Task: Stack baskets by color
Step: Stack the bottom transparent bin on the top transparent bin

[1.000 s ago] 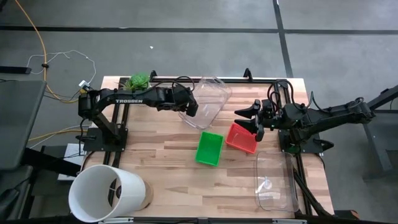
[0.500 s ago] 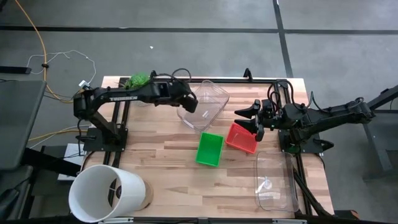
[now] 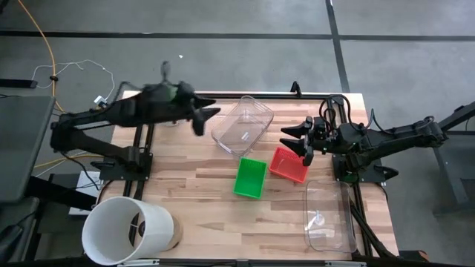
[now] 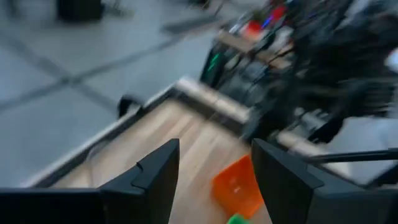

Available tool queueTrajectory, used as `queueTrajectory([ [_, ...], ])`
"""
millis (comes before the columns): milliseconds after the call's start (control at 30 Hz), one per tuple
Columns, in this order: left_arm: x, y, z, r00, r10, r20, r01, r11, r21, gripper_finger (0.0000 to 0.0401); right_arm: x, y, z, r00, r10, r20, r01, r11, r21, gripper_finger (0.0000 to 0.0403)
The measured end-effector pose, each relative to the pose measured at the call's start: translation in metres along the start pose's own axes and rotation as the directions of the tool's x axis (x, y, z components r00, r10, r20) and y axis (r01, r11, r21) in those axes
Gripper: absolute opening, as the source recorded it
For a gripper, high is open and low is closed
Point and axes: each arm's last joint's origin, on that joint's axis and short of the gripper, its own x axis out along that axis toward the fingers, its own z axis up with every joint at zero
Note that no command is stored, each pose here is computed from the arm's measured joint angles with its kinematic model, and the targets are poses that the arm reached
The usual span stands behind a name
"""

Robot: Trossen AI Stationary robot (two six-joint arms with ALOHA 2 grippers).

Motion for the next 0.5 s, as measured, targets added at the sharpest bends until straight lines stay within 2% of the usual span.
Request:
queueTrajectory([
  [67, -0.018, -0.01, -0.002, 0.996, -0.052, 0.072, 0.049, 0.998, 0.038, 0.0187, 0.0, 0.0, 0.0, 1.0, 0.001, 0.0, -0.001, 1.0, 0.001, 0.0222],
  [167, -0.035, -0.018, -0.02, 0.98, -0.121, 0.16, 0.115, 0.992, 0.047, 0.0187, 0.0, 0.0, 0.0, 1.0, 0.003, -0.001, -0.003, 1.0, 0.002, 0.0222],
  [400, -0.051, -0.011, -0.086, 0.895, -0.271, 0.354, 0.305, 0.952, -0.041, 0.0186, 0.0, 0.0, 0.0, 1.0, 0.003, -0.001, -0.003, 1.0, 0.018, 0.0222],
  [500, -0.055, -0.006, -0.104, 0.862, -0.306, 0.405, 0.359, 0.931, -0.06, 0.0186, 0.0, 0.0, 0.0, 1.0, 0.003, -0.001, -0.003, 1.0, 0.02, 0.0222],
])
